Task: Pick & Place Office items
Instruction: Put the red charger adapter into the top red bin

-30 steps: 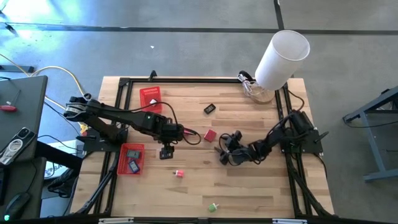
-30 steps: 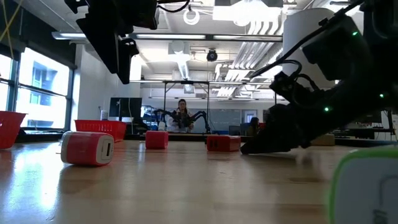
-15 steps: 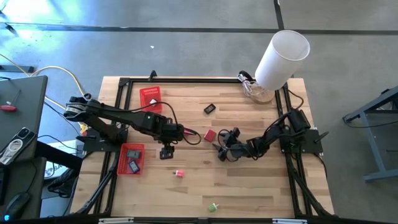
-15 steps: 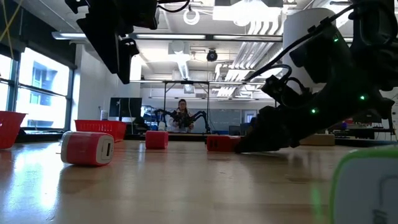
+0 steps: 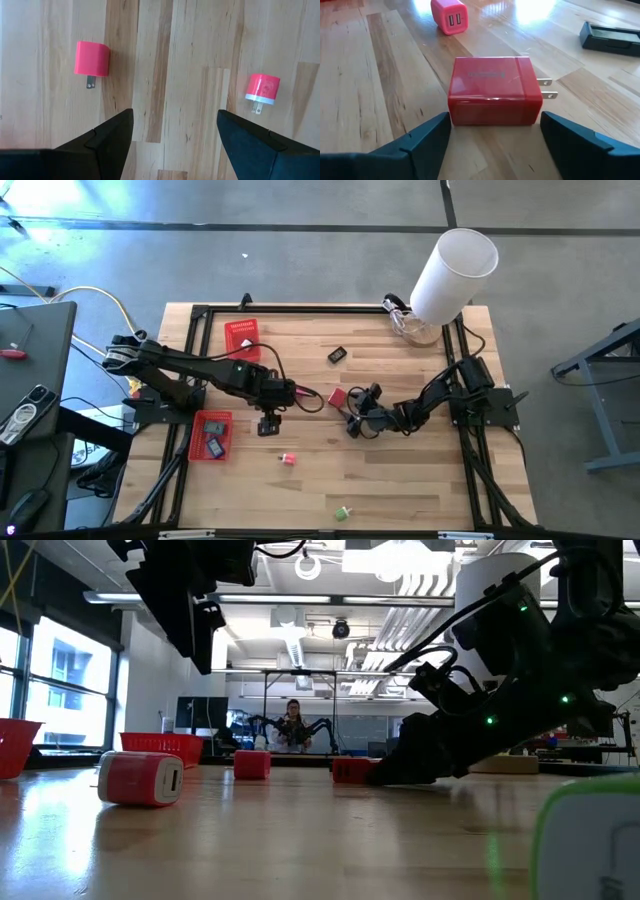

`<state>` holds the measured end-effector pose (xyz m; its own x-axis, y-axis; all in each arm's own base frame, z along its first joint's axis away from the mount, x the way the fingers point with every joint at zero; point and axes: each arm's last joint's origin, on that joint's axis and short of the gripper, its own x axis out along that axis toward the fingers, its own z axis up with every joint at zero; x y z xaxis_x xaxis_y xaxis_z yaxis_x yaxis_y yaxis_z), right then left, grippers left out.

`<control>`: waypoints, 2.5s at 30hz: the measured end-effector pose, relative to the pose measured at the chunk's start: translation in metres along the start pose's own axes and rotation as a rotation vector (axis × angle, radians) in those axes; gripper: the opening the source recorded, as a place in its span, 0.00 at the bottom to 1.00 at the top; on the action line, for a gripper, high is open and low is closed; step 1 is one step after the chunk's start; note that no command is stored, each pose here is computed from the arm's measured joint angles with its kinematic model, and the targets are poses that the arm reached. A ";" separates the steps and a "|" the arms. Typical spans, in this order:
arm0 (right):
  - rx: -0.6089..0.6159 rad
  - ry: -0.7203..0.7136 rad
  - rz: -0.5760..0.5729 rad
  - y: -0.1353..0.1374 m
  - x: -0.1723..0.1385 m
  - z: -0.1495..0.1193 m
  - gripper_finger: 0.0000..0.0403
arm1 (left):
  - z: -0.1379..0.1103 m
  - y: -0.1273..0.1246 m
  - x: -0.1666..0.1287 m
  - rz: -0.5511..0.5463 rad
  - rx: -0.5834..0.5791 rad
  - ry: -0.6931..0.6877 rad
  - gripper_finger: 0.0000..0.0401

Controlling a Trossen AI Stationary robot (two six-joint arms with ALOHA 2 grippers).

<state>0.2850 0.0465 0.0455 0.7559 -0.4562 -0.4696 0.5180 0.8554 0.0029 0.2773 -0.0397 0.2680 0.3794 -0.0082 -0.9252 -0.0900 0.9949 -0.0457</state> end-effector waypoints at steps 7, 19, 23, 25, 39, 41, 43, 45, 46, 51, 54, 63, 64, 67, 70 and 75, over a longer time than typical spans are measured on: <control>-0.009 0.001 0.005 -0.001 0.001 0.001 0.75 | 0.000 0.000 0.000 0.000 0.001 0.000 0.70; -0.029 -0.003 0.035 -0.003 0.017 0.017 0.75 | 0.002 0.000 0.000 -0.005 0.001 -0.018 0.70; -0.047 -0.004 0.049 -0.004 0.022 0.021 0.75 | 0.002 0.000 0.000 -0.005 0.001 -0.019 0.70; -0.041 0.001 0.059 -0.006 0.024 0.022 0.75 | 0.002 0.000 0.000 -0.006 0.001 -0.020 0.70; -0.056 0.008 0.077 -0.008 0.026 0.024 0.60 | 0.002 -0.001 0.000 -0.008 0.003 -0.020 0.70; -0.056 0.009 0.077 -0.008 0.026 0.024 0.61 | 0.002 -0.001 0.000 -0.008 0.003 -0.020 0.70; -0.054 0.009 0.077 -0.008 0.026 0.024 0.63 | 0.002 -0.001 0.000 -0.008 0.003 -0.020 0.70; -0.054 0.009 0.079 -0.008 0.025 0.024 0.64 | 0.002 -0.001 0.000 -0.008 0.002 -0.020 0.70; -0.055 0.009 0.080 -0.007 0.025 0.023 0.64 | 0.002 -0.001 0.000 -0.008 0.002 -0.020 0.70; -0.063 0.006 0.090 -0.003 0.022 0.022 0.61 | 0.002 -0.001 0.000 -0.008 0.001 -0.020 0.70; -0.067 0.000 0.101 0.001 0.019 0.021 0.61 | 0.002 0.000 0.000 -0.004 0.000 -0.021 0.70; -0.062 -0.031 0.167 0.012 0.005 0.032 0.61 | 0.001 -0.005 0.000 0.147 0.110 -0.054 0.70; -0.052 -0.037 0.175 0.013 0.003 0.035 0.61 | 0.000 -0.007 -0.001 0.167 0.129 -0.060 0.70; -0.017 -0.071 0.200 0.017 -0.006 0.047 0.61 | 0.000 -0.014 -0.001 0.199 0.186 -0.084 0.70; 0.005 -0.114 0.230 0.022 -0.016 0.059 0.61 | 0.000 -0.023 -0.002 0.191 0.253 -0.113 0.70; 0.040 -0.176 0.287 0.030 -0.032 0.075 0.61 | 0.002 -0.039 -0.005 0.205 0.343 -0.193 0.69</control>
<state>0.3061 0.0686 0.1270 0.9288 -0.2367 -0.2852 0.2869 0.9464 0.1487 0.2808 -0.0787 0.2750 0.5537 0.1791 -0.8132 0.1173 0.9501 0.2891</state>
